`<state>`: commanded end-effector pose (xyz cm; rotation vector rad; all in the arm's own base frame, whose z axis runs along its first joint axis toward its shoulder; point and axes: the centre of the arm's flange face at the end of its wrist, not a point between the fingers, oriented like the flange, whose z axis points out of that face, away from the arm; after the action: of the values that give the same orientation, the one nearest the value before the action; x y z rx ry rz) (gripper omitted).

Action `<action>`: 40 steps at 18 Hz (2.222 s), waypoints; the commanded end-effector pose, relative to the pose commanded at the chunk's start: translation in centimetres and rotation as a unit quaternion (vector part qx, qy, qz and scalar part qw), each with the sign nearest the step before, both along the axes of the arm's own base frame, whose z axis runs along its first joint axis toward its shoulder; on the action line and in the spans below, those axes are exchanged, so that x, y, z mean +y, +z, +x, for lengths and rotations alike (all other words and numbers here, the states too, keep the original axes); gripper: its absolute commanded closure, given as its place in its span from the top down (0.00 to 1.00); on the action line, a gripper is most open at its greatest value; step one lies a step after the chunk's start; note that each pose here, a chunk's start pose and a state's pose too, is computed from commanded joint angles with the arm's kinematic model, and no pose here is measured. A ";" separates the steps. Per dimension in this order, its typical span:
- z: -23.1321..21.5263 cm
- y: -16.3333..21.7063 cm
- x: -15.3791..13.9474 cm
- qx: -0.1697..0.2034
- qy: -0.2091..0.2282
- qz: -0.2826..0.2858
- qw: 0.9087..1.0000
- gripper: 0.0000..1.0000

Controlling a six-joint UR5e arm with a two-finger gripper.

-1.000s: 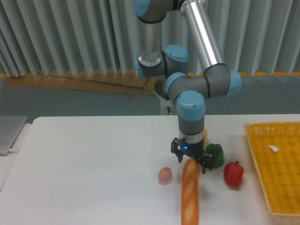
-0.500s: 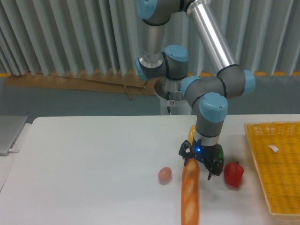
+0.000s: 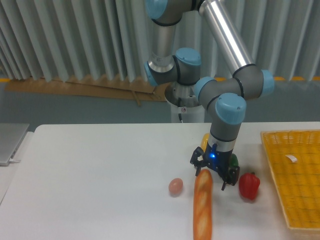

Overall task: Place the bread in the basket
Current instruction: 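Lower the gripper over the baguette's end and align, then close the gripper on the baguette's end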

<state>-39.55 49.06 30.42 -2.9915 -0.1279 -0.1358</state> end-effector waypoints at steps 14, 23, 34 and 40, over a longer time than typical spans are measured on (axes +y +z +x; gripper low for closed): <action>-0.6 4.5 -1.4 0.119 0.000 -0.086 0.989 1.00; 1.0 1.9 0.6 0.115 -0.023 -0.109 0.987 1.00; 2.4 -2.7 3.8 0.087 -0.052 -0.116 0.988 1.00; 2.4 -3.4 4.2 0.081 -0.055 -0.114 0.989 1.00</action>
<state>-37.17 53.22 27.01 -3.2214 0.0423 0.1189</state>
